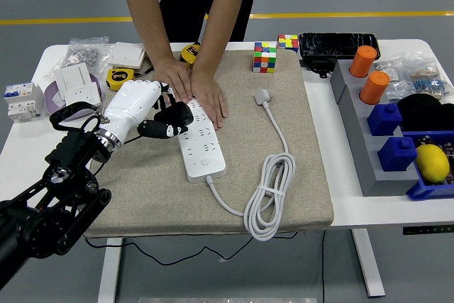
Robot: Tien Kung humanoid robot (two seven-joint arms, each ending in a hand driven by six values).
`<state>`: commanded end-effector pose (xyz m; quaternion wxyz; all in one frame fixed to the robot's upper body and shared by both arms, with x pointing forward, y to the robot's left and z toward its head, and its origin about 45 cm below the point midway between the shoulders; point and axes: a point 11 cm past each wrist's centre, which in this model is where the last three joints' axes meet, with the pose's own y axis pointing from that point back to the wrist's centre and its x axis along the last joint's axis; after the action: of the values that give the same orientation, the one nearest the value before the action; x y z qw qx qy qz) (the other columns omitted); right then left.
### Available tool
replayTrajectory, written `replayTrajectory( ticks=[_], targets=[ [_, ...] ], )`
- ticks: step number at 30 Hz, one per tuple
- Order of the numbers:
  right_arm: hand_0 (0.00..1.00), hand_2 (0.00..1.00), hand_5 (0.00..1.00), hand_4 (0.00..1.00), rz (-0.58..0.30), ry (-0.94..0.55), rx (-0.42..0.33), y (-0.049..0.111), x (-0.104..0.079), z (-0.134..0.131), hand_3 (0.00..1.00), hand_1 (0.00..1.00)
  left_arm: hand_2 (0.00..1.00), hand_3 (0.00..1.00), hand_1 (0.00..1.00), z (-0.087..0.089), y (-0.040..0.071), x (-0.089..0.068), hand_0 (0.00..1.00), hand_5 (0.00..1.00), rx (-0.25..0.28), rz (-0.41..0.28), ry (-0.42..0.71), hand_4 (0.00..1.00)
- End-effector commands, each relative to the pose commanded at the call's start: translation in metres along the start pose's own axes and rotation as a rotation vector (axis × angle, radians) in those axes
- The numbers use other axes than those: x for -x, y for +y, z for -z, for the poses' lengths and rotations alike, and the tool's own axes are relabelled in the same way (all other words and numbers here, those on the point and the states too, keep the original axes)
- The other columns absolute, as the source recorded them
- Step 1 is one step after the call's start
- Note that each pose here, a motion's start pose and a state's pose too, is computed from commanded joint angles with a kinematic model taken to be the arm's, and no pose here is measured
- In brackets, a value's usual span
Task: Pick up the plug,place it near the board,insert it into the board,press the button
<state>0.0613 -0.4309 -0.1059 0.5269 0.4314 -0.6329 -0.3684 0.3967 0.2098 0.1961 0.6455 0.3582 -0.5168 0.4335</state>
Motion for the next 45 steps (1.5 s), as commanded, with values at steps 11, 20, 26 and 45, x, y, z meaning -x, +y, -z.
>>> replayTrajectory(
  ticks=[11,20,26,45],
  targets=[
    [0.795,0.711,0.973,0.998,-0.006,0.006,0.003,0.0,-0.003,-0.001,0.752,0.703,0.305,0.319,0.404,-0.003,-0.006,0.012,0.511,0.139,0.048,0.073,-0.085,0.396],
    [0.797,0.711,0.974,0.998,-0.004,0.008,0.0,0.0,-0.002,0.0,0.752,0.703,0.308,0.322,0.41,0.016,-0.001,0.027,0.508,0.124,-0.006,0.11,-0.086,0.401],
    [0.797,0.711,0.976,0.998,-0.005,0.006,-0.001,0.0,-0.003,0.002,0.752,0.703,0.311,0.323,0.415,0.016,-0.001,0.027,0.508,0.121,-0.009,0.106,-0.082,0.409],
    [0.797,0.712,0.977,0.998,-0.006,0.002,-0.007,0.0,-0.003,0.005,0.752,0.703,0.321,0.334,0.434,0.025,-0.003,0.028,0.512,0.119,-0.027,0.113,-0.094,0.434]
  ],
)
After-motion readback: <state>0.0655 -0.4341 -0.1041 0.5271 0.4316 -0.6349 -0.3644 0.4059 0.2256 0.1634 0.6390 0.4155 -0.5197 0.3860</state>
